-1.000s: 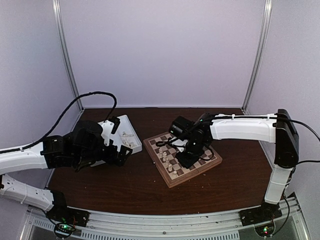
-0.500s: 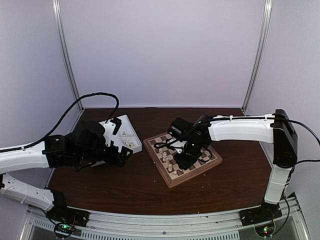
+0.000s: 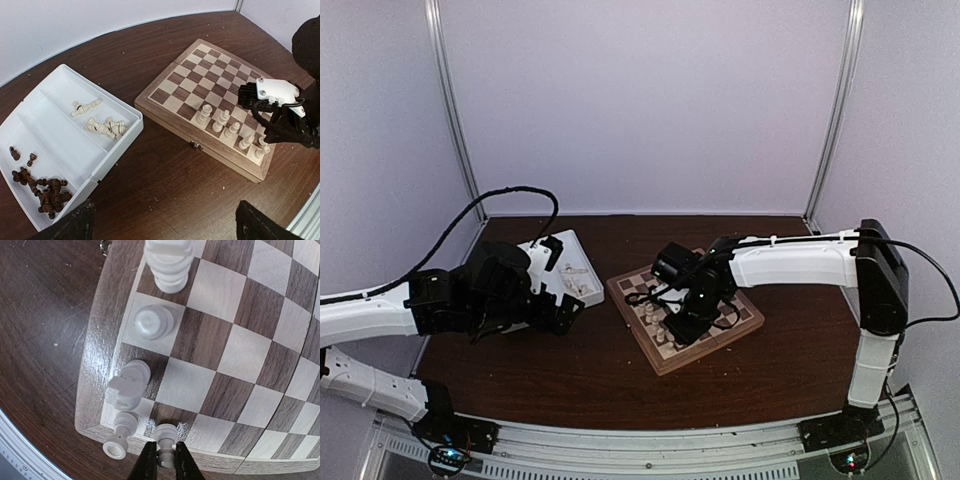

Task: Set up the chess pieces on the board
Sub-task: Place the chess piece on the chessboard.

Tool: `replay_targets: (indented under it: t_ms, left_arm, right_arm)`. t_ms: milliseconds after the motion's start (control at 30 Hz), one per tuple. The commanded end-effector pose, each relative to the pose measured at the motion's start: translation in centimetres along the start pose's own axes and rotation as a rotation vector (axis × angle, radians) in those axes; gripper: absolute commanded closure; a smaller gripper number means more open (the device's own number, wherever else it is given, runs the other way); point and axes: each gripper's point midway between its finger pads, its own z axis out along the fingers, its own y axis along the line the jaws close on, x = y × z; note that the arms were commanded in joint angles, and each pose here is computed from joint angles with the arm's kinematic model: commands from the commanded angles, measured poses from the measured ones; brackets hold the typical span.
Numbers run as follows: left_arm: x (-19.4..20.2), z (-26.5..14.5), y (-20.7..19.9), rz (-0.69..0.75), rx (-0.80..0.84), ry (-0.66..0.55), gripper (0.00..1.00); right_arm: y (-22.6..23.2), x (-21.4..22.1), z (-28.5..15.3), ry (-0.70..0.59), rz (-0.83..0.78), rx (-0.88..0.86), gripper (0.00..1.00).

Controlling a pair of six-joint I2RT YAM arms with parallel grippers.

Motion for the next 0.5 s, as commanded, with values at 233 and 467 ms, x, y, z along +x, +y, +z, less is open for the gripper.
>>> replay_targets:
  t_ms: [233, 467]
  left_arm:
    - [-1.8, -0.5, -0.1, -0.013, 0.009, -0.048, 0.02]
    - [-1.8, -0.5, -0.1, -0.011, 0.005, -0.044, 0.02]
  right_arm:
    - [-0.1, -0.3, -0.6, -0.025, -0.004, 0.021, 0.73]
    - [-0.6, -0.9, -3.5, -0.089, -0.022, 0.046, 0.72]
